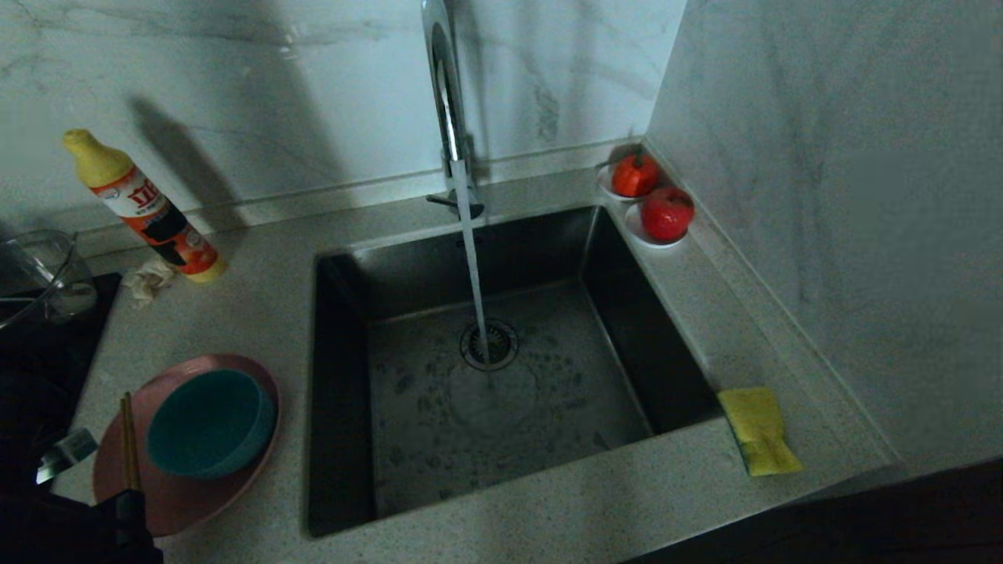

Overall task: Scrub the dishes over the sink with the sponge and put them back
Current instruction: Rinse the chopsticks

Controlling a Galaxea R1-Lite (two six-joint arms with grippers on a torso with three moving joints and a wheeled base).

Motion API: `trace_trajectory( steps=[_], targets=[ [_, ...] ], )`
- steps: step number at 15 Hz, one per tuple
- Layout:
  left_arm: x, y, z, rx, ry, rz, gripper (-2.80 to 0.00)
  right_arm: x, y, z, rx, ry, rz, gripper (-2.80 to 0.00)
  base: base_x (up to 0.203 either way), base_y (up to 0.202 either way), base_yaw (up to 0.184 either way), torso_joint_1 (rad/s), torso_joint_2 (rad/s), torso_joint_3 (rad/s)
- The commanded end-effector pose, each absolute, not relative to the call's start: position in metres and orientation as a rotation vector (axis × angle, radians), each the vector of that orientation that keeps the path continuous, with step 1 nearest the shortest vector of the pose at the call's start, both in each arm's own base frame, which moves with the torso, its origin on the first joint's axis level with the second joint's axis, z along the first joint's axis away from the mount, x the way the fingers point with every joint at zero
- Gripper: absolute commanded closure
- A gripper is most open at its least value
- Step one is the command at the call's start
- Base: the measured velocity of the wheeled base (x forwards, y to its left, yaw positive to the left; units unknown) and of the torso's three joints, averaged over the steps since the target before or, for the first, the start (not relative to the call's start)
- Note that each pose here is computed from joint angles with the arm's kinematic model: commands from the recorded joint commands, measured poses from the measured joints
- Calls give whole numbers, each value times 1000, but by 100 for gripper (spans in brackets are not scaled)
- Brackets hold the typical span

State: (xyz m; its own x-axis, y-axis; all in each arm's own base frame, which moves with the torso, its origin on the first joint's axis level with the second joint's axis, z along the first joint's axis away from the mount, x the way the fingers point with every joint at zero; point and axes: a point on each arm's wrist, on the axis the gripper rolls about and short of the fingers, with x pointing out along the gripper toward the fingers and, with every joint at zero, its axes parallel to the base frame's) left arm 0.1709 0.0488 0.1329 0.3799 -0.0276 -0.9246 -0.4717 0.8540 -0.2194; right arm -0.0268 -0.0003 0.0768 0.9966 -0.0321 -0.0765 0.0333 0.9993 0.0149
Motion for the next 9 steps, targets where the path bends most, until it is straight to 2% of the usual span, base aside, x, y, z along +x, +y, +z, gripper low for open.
trace_trajectory(
  steps=[1, 9],
  targets=[
    [170, 49, 134, -500, 1154, 300, 0, -27, 0, 77, 16, 76, -33, 0, 0, 0, 0, 0, 0, 0],
    [154, 43, 162, -483, 1019, 283, 0, -27, 0, 77, 16, 76, -33, 0, 0, 0, 0, 0, 0, 0]
  ],
)
